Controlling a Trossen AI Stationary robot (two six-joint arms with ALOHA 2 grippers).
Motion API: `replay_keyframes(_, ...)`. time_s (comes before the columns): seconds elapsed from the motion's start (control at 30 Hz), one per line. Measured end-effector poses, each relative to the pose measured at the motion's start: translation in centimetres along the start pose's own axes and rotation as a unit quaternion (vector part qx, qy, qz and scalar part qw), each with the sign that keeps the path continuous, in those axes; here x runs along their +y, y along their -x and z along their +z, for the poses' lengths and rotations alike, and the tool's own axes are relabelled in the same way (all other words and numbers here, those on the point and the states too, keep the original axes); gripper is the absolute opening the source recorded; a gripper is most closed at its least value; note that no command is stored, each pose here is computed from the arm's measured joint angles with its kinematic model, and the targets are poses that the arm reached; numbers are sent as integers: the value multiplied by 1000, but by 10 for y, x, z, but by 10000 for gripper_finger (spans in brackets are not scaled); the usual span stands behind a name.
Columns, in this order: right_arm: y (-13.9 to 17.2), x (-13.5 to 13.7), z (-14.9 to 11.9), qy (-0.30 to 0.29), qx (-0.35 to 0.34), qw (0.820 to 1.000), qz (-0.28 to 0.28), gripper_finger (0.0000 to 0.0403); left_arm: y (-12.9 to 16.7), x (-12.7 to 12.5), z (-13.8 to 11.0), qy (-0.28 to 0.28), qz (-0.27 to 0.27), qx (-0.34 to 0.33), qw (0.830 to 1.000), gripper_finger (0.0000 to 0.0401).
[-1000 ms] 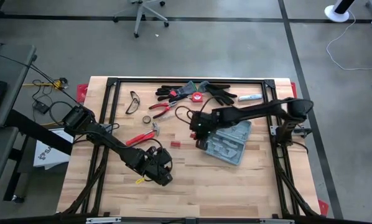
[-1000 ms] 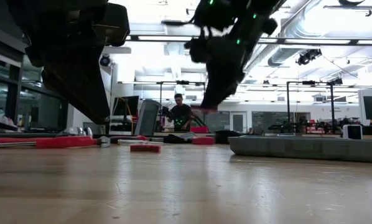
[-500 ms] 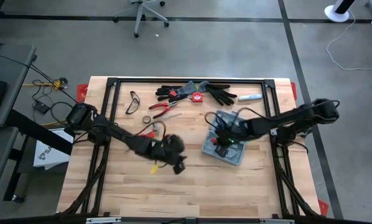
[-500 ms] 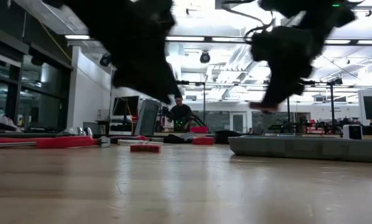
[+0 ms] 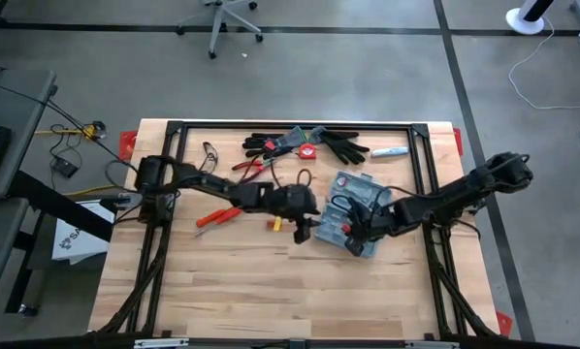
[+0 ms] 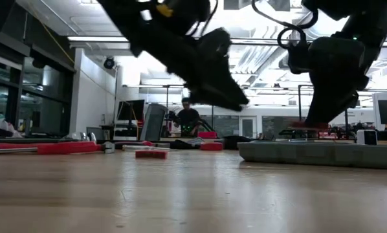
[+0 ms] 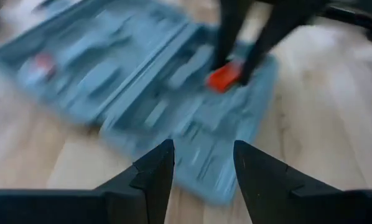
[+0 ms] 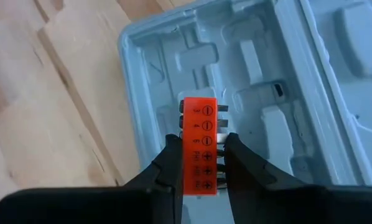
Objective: Prefit tool cases
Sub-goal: Put the orange screwdriver bit set into the gray tool box
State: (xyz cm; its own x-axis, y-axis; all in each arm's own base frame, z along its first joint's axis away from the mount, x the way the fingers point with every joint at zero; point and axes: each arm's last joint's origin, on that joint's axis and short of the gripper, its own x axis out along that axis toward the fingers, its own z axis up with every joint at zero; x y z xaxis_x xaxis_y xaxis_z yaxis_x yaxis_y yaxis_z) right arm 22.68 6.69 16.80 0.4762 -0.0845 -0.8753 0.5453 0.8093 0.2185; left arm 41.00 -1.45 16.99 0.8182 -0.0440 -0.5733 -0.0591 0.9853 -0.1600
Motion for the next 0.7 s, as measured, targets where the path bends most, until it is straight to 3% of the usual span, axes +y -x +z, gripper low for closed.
replay_keyframes(0.17,2,3,-7,-15,7,1000,-5,74,-24,-2,13,-111,-40,8,993,158)
replay_keyframes(0.4,11,7,-18,-28,8,1000,-5,74,-58,9,5,-155,-29,89,983,158)
replay_keyframes(0.5,13,8,-19,-27,7,1000,-2,74,-59,14,-1,-145,-13,136,980,158)
replay_keyframes(0.7,13,9,-20,-16,3,1000,0,74,-49,14,-15,-55,6,228,972,131)
